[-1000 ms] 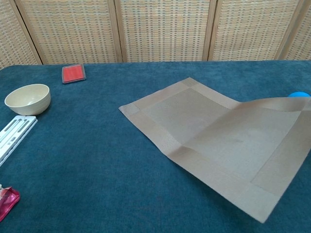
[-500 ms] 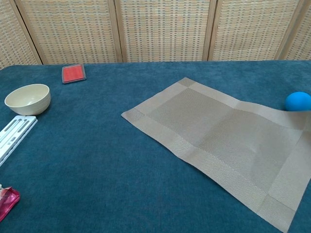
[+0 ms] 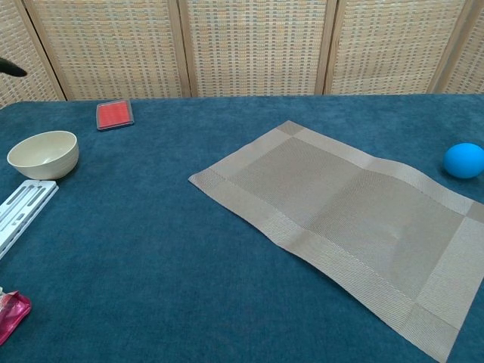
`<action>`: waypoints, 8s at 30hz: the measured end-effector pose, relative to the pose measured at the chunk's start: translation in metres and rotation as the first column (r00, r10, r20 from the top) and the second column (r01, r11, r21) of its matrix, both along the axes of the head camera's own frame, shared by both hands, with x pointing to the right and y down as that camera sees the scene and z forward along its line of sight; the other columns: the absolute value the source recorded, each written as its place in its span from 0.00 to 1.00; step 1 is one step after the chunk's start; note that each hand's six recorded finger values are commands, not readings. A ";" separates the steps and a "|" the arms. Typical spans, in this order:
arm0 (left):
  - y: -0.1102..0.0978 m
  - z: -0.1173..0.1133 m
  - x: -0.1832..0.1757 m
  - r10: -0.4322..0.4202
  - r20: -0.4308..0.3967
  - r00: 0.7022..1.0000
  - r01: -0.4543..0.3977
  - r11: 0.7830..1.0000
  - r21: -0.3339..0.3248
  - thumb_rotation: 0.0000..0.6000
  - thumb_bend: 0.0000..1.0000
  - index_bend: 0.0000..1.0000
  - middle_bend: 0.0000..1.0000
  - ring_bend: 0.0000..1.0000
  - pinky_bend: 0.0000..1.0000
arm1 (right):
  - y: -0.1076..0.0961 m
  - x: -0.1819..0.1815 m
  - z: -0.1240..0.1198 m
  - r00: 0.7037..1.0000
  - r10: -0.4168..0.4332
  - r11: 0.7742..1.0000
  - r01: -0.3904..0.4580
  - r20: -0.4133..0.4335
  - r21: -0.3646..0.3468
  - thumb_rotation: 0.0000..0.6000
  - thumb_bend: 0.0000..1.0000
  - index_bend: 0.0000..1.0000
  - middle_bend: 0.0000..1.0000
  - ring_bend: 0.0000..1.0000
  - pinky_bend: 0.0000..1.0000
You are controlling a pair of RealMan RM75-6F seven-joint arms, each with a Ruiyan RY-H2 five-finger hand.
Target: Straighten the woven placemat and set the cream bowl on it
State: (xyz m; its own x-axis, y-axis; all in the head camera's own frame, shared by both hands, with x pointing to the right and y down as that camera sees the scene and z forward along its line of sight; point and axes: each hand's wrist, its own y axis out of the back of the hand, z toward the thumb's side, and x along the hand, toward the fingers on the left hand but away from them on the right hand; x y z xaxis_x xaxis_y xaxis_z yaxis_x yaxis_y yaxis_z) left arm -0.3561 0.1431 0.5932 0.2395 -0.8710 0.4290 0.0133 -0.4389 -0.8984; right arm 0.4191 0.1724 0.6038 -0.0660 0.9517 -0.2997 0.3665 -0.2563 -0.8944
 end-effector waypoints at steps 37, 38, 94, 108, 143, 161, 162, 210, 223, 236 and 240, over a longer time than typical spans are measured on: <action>-0.083 0.137 0.208 0.273 0.204 0.940 -0.248 0.959 -0.140 1.00 0.06 0.13 0.00 0.00 0.00 | -0.002 0.012 -0.054 0.979 -0.004 0.996 -0.014 0.203 0.086 1.00 0.22 0.11 0.00 0.00 0.00; -0.083 0.139 0.210 0.274 0.207 0.939 -0.249 0.958 -0.140 1.00 0.06 0.13 0.00 0.00 0.00 | -0.002 0.012 -0.054 0.979 -0.005 0.996 -0.013 0.206 0.086 1.00 0.22 0.11 0.00 0.00 0.00; -0.076 0.163 0.253 0.302 0.166 0.939 -0.300 0.953 -0.033 1.00 0.70 0.32 0.00 0.00 0.00 | -0.002 0.015 -0.065 0.971 0.006 0.993 -0.034 0.238 0.112 1.00 0.22 0.11 0.00 0.00 0.00; -0.077 0.165 0.263 0.273 0.143 0.951 -0.275 0.961 -0.009 1.00 0.67 0.47 0.00 0.00 0.00 | -0.003 0.017 -0.067 0.969 0.009 0.993 -0.039 0.248 0.114 1.00 0.22 0.11 0.00 0.00 0.00; -0.039 0.122 0.222 0.332 0.064 0.941 -0.332 0.943 -0.002 1.00 0.66 0.75 0.00 0.00 0.00 | 0.002 0.008 -0.070 0.972 -0.018 0.993 -0.011 0.235 0.120 1.00 0.22 0.11 0.00 0.00 0.00; 0.079 0.076 0.207 0.560 -0.047 0.827 -0.559 0.811 -0.172 1.00 0.66 0.72 0.00 0.00 0.00 | 0.004 0.004 -0.070 0.975 -0.028 0.993 0.001 0.219 0.122 1.00 0.22 0.11 0.00 0.00 0.00; 0.082 0.075 0.207 0.567 -0.053 0.822 -0.567 0.805 -0.173 1.00 0.66 0.71 0.00 0.00 0.00 | 0.004 0.004 -0.069 0.975 -0.028 0.993 0.001 0.219 0.121 1.00 0.22 0.11 0.00 0.00 0.00; 0.024 0.038 0.016 0.208 -0.076 0.975 -0.214 0.973 -0.086 1.00 0.12 0.17 0.00 0.00 0.00 | 0.018 -0.015 -0.060 0.982 -0.081 0.996 0.073 0.170 0.056 1.00 0.22 0.11 0.00 0.00 0.00; -0.034 0.075 -0.088 -0.018 0.125 0.992 0.023 0.999 -0.040 1.00 0.28 0.44 0.00 0.00 0.00 | 0.018 -0.019 -0.053 0.983 -0.097 0.994 0.088 0.153 0.065 1.00 0.22 0.11 0.00 0.00 0.00; -0.051 0.117 -0.102 -0.106 0.144 0.984 0.120 0.988 -0.095 1.00 0.40 0.47 0.00 0.00 0.00 | 0.017 -0.017 -0.051 0.985 -0.092 0.994 0.084 0.145 0.063 1.00 0.22 0.11 0.00 0.00 0.00; -0.054 0.130 -0.096 -0.096 0.158 0.983 0.117 0.985 -0.124 1.00 0.40 0.47 0.00 0.00 0.00 | 0.017 -0.017 -0.051 0.985 -0.089 0.995 0.081 0.144 0.064 1.00 0.22 0.11 0.00 0.00 0.00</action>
